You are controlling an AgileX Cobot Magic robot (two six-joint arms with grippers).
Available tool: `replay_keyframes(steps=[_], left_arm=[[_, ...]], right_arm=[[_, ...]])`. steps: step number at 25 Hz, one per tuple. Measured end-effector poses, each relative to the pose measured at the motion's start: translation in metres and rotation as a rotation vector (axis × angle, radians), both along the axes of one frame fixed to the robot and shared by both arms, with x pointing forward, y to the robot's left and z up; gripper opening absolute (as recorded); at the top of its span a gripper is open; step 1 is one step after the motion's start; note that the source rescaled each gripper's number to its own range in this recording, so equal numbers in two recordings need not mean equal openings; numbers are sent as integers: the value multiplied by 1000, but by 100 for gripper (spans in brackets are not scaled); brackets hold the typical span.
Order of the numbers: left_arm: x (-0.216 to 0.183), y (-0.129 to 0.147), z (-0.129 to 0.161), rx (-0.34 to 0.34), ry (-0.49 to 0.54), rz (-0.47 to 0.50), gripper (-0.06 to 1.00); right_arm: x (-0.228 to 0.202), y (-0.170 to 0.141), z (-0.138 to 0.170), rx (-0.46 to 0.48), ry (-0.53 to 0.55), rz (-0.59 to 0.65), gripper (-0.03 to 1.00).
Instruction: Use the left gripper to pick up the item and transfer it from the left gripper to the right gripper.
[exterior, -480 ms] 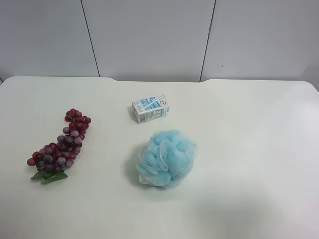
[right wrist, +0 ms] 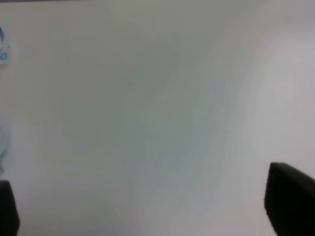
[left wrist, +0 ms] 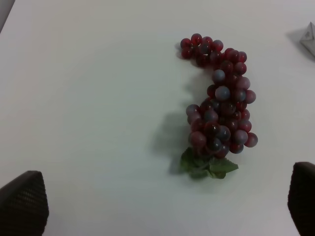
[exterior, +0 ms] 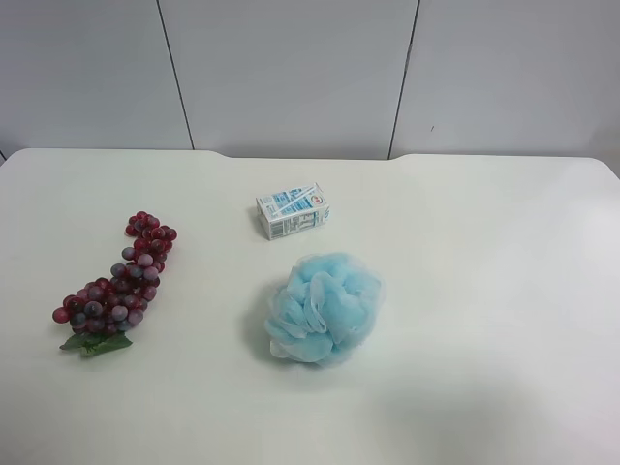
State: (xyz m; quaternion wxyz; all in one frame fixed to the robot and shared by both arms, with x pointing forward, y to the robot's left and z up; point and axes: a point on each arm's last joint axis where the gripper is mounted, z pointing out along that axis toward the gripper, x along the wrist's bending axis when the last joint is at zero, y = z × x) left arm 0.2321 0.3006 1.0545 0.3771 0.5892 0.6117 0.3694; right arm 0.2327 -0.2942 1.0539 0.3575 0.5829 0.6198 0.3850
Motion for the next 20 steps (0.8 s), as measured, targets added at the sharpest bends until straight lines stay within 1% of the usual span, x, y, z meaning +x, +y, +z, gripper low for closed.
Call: replay_keyframes(steps=[11, 13, 15, 18, 20], left_arm=[[1, 0, 0, 0, 5, 0, 100], [6, 0, 1, 2, 42, -4, 100], [16, -2, 6, 12, 95, -33, 100], [33, -4, 22, 65, 171, -105, 100], [50, -5, 30, 95, 239, -148, 100]], right_arm=[[0, 0, 0, 0, 0, 0, 100], [0, 0, 0, 0, 0, 0, 100], [0, 0, 0, 0, 0, 0, 100], [0, 0, 0, 0, 0, 0, 100], [0, 0, 0, 0, 0, 0, 100]])
